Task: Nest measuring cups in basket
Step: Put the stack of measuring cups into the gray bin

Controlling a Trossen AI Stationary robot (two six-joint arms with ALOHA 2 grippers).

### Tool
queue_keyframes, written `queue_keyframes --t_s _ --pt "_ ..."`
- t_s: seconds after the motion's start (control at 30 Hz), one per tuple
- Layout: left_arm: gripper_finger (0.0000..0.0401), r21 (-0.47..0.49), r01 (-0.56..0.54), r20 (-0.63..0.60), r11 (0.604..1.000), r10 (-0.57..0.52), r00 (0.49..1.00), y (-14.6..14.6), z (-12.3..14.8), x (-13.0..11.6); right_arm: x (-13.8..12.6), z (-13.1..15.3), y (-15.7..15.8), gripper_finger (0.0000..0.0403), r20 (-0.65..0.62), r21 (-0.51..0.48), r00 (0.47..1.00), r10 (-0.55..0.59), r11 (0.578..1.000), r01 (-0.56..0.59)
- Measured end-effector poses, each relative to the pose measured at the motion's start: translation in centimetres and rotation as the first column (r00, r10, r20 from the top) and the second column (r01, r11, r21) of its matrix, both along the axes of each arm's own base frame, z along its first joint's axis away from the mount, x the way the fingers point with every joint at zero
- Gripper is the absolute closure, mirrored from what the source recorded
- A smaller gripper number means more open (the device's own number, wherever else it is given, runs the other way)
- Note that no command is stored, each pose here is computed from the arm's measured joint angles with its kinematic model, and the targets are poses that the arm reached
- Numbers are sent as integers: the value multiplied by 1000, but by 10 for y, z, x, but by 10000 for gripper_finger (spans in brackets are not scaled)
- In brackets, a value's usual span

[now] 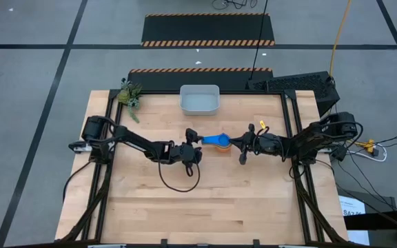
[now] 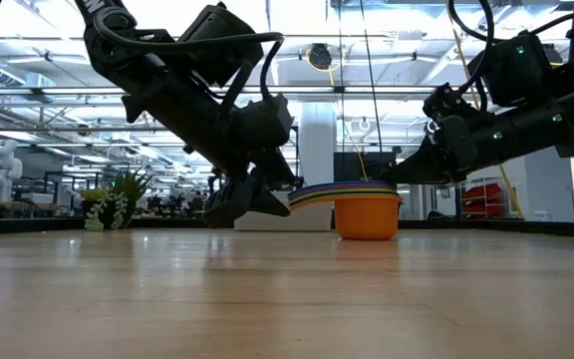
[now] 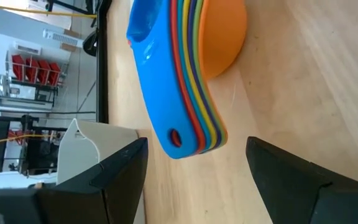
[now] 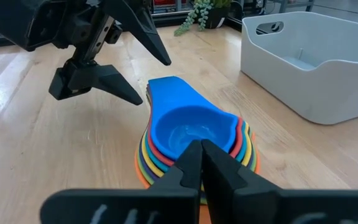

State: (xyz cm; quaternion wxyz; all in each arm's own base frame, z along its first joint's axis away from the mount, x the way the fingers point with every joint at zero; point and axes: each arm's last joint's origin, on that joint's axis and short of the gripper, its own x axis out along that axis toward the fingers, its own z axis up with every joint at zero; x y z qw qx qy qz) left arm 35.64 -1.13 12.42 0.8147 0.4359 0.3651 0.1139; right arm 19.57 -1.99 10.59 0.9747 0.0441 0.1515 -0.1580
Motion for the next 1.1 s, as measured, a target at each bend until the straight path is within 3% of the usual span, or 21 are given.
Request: queue_keyframes --t_s 0.17,0.7,1.1 --pt "125 -21 18 -4 1000 -18 1000 6 0 1 -2 -2 -2 403 -13 16 1000 -15 1000 15" --pt "125 37 102 32 994 -104 994 10 7 6 -7 -5 -5 403 -16 26 999 -33 999 33" --pt "125 39 100 -3 994 -100 995 13 4 5 -7 -5 -5 403 -19 23 999 -32 999 33"
